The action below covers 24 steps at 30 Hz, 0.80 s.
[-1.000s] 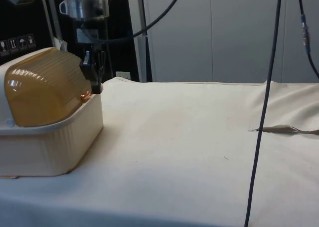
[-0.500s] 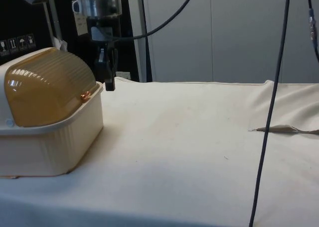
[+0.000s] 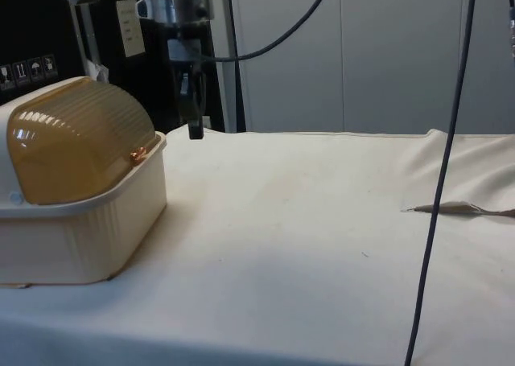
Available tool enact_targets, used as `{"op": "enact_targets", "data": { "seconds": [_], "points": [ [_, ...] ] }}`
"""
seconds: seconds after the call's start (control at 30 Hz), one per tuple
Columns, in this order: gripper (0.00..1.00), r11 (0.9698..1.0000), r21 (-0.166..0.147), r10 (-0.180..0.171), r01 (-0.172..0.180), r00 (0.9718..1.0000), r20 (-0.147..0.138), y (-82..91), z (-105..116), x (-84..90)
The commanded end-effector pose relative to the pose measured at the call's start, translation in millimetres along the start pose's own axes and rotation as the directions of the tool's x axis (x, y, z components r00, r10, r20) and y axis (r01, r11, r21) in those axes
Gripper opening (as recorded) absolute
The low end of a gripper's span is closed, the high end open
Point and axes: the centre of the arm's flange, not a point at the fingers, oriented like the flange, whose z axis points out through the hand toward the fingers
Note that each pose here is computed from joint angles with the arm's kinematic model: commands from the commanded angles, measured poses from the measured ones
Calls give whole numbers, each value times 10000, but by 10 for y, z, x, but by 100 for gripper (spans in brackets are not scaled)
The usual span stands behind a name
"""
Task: Open the lid, then close it.
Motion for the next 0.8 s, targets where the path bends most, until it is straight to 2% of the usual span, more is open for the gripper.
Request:
{"op": "enact_targets", "data": {
  "seconds": [0.0, 0.13, 0.17, 0.2, 0.3, 0.53, 0.57, 0.6, 0.77],
  "points": [
    [0, 10000, -36, -53, 53, 9999, -105, 1, -14, -45],
    [0, 10000, 31, -57, 58, 9999, -144, -22, -31, -140],
    [0, 10000, 38, -51, 51, 10000, 6, -14, -6, -118],
    [0, 10000, 47, -58, 59, 9999, -146, -30, -33, -161],
    [0, 10000, 71, -49, 50, 9998, -189, -36, -43, -203],
    [3, 10000, 72, -47, 48, 9999, -138, -36, -38, -209],
    [6, 10000, 73, -47, 48, 9999, -128, -36, -36, -207],
    [15, 10000, 64, -45, 46, 9999, -117, -30, -34, -206],
    [39, 10000, 63, -46, 46, 9999, -107, -30, -33, -199]
  ]
}}
